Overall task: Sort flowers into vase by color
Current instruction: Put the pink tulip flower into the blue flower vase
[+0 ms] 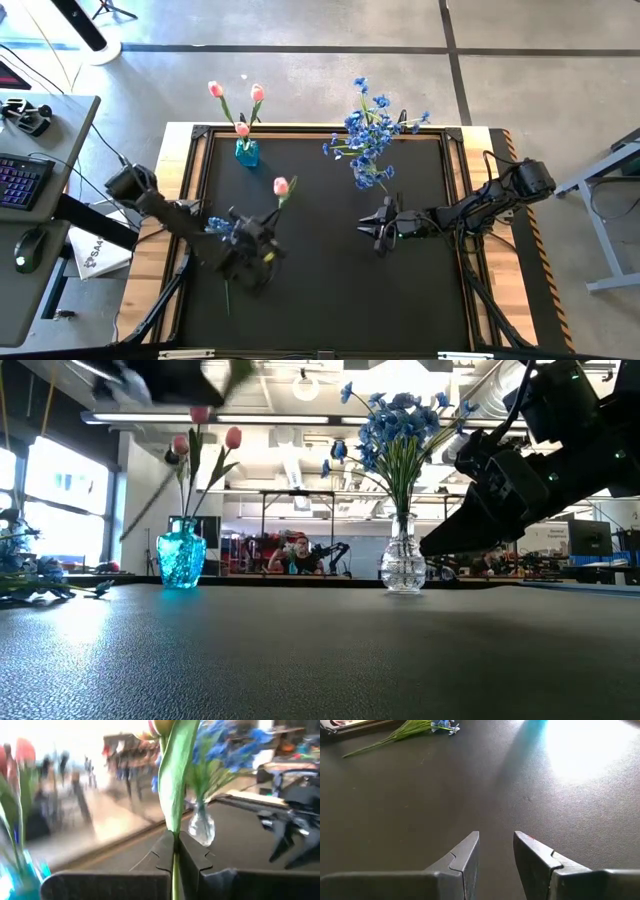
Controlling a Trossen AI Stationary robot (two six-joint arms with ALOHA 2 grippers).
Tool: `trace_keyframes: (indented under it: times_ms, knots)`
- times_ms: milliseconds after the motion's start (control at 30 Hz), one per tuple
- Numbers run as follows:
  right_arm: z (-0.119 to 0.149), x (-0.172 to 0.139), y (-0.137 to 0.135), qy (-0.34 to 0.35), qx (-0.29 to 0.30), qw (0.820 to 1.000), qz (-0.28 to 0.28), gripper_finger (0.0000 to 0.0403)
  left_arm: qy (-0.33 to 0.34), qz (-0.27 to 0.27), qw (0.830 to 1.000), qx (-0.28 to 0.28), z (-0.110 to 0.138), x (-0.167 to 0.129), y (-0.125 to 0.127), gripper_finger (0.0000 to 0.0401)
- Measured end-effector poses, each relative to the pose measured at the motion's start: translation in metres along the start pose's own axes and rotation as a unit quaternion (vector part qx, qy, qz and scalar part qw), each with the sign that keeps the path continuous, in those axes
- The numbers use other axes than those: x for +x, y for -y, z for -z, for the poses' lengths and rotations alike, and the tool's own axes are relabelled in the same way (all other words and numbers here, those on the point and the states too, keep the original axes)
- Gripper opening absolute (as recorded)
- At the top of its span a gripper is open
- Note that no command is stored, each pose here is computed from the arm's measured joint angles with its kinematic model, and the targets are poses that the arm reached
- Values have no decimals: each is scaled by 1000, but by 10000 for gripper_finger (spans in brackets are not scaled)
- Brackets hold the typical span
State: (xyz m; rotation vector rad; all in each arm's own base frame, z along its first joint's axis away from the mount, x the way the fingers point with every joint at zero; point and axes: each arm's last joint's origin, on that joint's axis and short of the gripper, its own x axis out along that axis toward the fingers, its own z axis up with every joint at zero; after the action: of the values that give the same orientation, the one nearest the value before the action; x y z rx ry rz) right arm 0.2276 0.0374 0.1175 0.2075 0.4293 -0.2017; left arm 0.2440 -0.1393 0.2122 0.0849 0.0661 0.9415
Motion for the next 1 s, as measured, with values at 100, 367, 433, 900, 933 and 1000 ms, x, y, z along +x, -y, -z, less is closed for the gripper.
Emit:
trace_keyframes:
  times_ms: [100,367,433,900,933,1000]
  knots:
    - [0,0,0,0,0,1000,0,117,10,15,995,94,-1,-10,-6,1]
    - [-2,1,2,5,1,1000,3,117,-3,-54,996,69,-10,27,-23,0]
    - [-2,1,1,5,0,1000,2,117,-7,-67,996,67,-9,34,-24,0]
    - [-38,-10,-19,178,-69,961,-201,136,-92,211,967,114,-32,23,40,0]
    - [-41,-12,-21,196,-71,954,-215,144,-80,232,962,117,-36,22,43,0]
    - [-49,-15,-28,224,-79,940,-246,163,-53,267,955,121,-44,23,47,0]
